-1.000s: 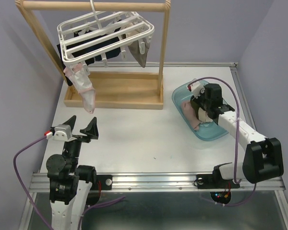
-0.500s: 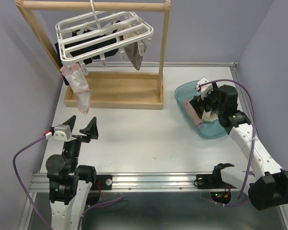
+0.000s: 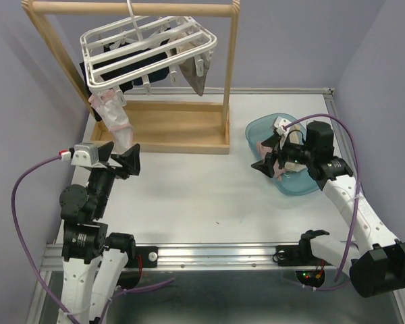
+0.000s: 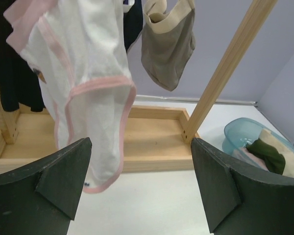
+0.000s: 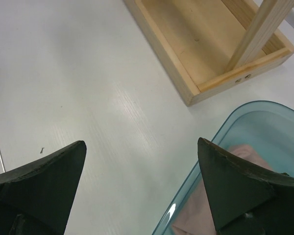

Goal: Remove the underwear clipped to the hanger
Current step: Place the underwear in the bin, then adjust the hanger on the clothesline.

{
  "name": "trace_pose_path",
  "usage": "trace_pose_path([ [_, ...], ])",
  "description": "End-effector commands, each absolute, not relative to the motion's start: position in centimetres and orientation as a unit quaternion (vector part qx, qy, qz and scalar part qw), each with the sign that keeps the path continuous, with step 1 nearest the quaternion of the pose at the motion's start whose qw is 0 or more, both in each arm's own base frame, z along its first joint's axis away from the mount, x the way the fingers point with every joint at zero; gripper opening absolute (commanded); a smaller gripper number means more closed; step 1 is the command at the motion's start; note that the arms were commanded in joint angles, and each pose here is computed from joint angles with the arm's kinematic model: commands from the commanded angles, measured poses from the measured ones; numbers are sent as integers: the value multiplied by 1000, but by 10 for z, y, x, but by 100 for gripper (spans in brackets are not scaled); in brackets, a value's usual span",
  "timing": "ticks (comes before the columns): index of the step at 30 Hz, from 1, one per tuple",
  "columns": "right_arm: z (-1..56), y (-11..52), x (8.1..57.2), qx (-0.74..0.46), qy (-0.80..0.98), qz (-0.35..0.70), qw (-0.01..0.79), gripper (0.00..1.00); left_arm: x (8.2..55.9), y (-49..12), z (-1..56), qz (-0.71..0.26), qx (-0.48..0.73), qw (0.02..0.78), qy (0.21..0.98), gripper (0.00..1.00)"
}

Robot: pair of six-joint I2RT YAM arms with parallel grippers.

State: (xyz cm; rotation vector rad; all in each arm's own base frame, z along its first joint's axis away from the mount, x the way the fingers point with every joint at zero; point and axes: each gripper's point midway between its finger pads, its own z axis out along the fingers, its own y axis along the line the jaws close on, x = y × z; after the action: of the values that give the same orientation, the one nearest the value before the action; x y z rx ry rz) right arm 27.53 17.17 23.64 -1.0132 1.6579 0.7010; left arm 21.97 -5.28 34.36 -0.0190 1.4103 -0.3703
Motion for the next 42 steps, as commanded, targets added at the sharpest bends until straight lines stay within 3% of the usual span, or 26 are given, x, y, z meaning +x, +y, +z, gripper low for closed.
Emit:
trace_pose_path([
  [1,260,178,266,-433,662,310,527,100,222,-58,403,-191,-3,778,598,91],
  [5,261,177,262,-437,656,308,532,100,225,-53,429,-188,-19,785,590,90],
  [12,266,178,257,-442,649,310,536,100,250,-43,426,-159,-51,762,626,78],
  [22,269,178,253,-446,643,311,540,100,277,-24,407,-98,-75,748,652,68],
  [26,268,179,253,-446,643,314,538,100,282,-24,414,-94,-67,760,640,56],
  [29,269,179,253,-446,642,314,538,100,281,-31,420,-103,-46,767,632,29],
  [30,269,179,253,-447,642,313,538,100,279,-37,425,-114,-30,770,627,11],
  [32,269,179,252,-447,641,315,538,100,276,-43,427,-121,-11,773,622,2],
  [42,269,180,251,-447,641,319,536,100,228,-94,465,-237,106,796,547,0],
])
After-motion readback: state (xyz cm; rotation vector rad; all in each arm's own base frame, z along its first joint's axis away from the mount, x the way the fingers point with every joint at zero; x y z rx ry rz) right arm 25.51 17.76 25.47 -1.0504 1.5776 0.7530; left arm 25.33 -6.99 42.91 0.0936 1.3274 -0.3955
